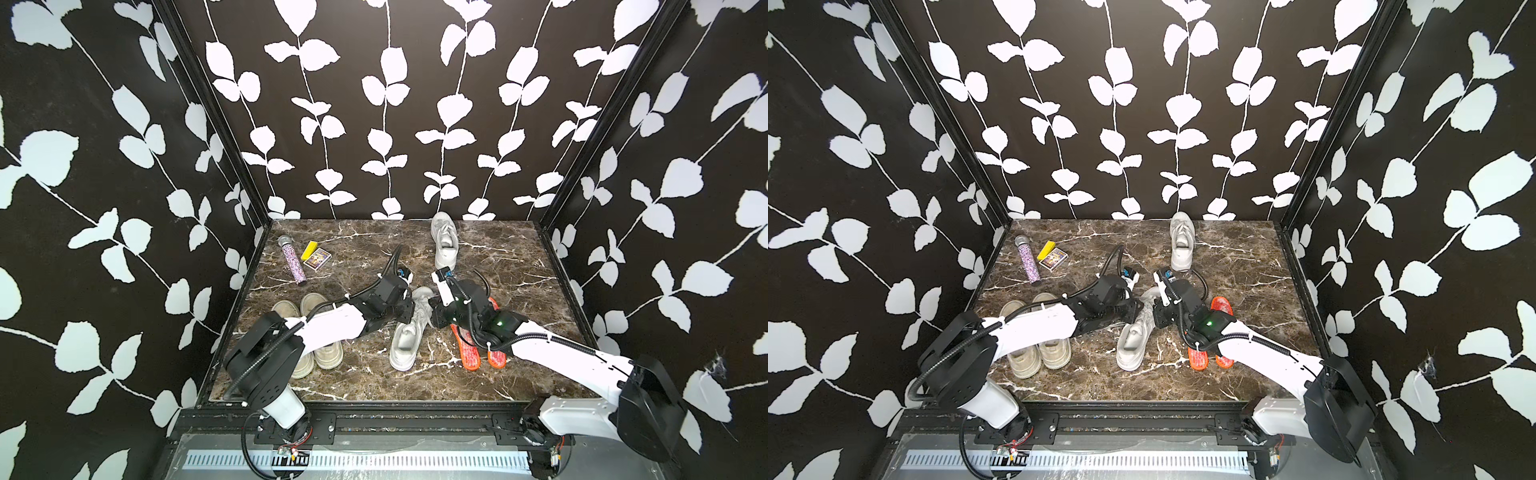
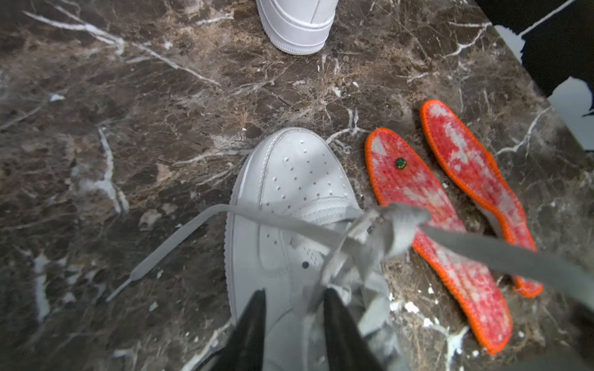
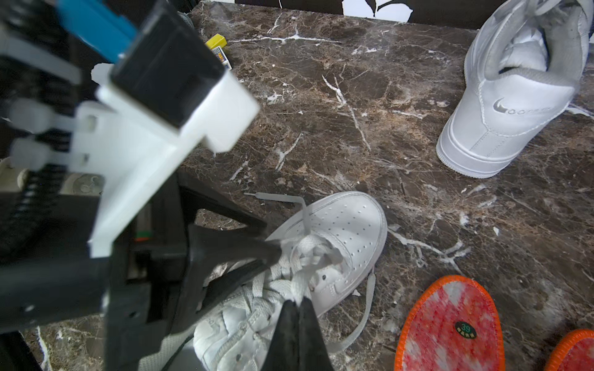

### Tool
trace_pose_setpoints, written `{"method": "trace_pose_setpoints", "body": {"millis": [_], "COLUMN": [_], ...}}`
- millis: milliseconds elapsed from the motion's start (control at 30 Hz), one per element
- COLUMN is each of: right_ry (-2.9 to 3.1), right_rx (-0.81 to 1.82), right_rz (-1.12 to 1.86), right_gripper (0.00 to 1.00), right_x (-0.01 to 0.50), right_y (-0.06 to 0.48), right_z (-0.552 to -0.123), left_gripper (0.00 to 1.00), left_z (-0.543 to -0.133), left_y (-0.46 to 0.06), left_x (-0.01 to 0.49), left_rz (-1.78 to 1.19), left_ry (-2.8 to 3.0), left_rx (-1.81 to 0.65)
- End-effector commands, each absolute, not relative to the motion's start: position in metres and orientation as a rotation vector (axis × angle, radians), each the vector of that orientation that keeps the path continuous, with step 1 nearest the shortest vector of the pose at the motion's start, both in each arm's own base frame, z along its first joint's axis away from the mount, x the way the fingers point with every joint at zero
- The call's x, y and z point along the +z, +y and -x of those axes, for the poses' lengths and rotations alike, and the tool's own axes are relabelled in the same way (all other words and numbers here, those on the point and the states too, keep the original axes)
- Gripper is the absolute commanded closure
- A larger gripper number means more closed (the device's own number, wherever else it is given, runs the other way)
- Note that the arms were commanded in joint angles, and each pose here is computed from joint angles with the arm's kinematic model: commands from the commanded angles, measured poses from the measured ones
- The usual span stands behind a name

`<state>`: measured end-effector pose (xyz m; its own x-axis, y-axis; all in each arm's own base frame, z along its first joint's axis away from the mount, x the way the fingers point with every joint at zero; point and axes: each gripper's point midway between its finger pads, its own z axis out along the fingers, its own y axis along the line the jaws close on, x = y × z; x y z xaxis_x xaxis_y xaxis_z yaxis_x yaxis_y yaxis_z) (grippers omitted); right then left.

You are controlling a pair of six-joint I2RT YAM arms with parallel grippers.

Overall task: Remove the insole from the shoe
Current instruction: Untie the shoelace on the shoe.

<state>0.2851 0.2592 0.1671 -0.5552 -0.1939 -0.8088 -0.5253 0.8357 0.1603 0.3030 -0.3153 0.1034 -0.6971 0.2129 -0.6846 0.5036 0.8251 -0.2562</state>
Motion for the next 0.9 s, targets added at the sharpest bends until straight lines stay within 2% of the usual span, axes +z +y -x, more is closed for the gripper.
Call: {"method": "trace_pose_setpoints", "body": {"millis": [0, 100, 233, 367, 700, 867], "right_ry": [2.095, 2.105, 2.164, 2.191, 2.175, 2.267], "right_rx": [0.478, 0.389, 0.188, 0.098, 0.176, 0.042], "right_rz": [0.478, 0.414, 0.310, 0.246, 0.245, 0.012], "right_gripper": [1.00, 1.00, 1.00, 1.00, 1.00, 1.00], "right_x": [0.181, 0.180, 0.169, 0.161, 0.169, 0.151], "right_y": [0.251, 0.234, 0.201, 0.185, 0.201, 0.162], "right_z": [-0.289, -0.292, -0.297, -0.299, -0.309, -0.316], "left_gripper": [0.87, 1.00, 1.00, 1.00, 1.00, 1.00], "left_z": [-0.313, -0.319, -0.319, -0.315, -0.302, -0.303], "left_y": [-0.312, -0.299, -0.278, -0.260, -0.248, -0.229], "left_x": [0.113, 0.117, 0.129, 0.137, 0.151, 0.147], "left_rz": [-0.512, -0.452, -0.379, -0.311, -0.264, -0.172], "left_ry": [2.322, 2.315, 2.266, 2.227, 2.144, 2.158], "left_rx": [-0.540, -0.503, -0.457, -0.440, -0.510, -0.440]}}
